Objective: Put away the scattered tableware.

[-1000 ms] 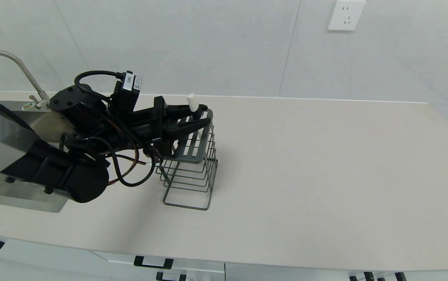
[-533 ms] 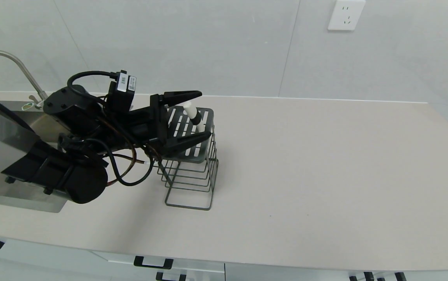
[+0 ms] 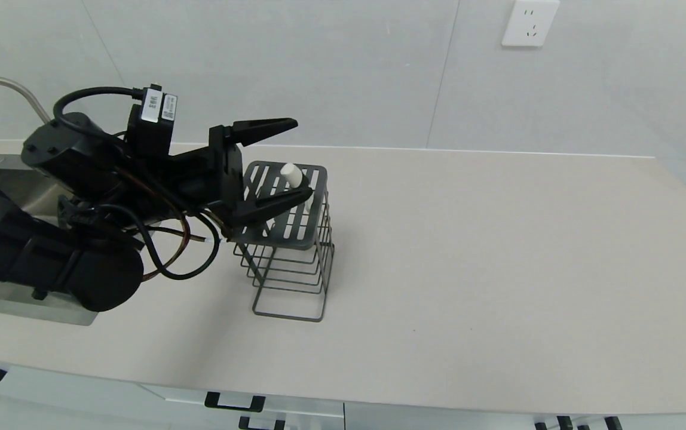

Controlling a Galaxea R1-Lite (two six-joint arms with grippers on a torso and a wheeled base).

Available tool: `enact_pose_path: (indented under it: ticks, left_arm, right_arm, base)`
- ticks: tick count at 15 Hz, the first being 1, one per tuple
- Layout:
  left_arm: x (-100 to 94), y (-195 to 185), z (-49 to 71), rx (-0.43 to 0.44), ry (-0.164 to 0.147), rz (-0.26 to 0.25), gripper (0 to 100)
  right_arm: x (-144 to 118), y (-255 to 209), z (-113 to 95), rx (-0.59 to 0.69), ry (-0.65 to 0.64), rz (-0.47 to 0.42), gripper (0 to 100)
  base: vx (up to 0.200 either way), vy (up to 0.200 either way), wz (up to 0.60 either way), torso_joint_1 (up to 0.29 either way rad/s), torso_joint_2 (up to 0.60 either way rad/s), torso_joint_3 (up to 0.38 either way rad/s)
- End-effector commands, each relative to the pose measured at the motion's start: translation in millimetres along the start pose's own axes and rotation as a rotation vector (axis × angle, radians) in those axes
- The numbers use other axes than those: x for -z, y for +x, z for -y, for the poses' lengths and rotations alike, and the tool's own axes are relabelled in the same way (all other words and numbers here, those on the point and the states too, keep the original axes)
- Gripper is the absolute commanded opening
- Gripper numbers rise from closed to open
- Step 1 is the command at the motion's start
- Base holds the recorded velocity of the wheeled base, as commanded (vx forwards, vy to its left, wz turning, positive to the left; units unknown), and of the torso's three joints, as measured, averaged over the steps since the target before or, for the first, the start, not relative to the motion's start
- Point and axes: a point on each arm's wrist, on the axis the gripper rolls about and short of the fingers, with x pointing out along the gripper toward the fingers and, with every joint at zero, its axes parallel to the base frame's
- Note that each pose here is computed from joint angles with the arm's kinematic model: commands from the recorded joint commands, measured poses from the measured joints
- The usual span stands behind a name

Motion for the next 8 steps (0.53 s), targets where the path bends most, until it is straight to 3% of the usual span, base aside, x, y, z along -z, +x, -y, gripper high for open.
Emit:
enact_pose_path:
  ticks: [1, 5, 8]
  left_arm:
    - [-26.6, -10, 9.5, -0.012, 0.038, 0.010, 100]
    - [-56.6, -31, 22.3, -0.055, 0.087, 0.005, 100]
    - [-86.3, -53, 65.2, -0.115, 0.105, 0.000, 100]
  right_arm:
    - [0, 0, 0, -0.001, 0.000, -0.001, 0]
    - [0, 0, 0, -0.003, 0.000, -0.001, 0]
    - [0, 0, 0, -0.001, 0.000, -0.001, 0]
  base:
    - [0.000, 0.000, 0.00, 0.000, 0.00, 0.000]
    - [0.000, 0.000, 0.00, 0.000, 0.00, 0.000]
    - [0.000, 0.000, 0.00, 0.000, 0.00, 0.000]
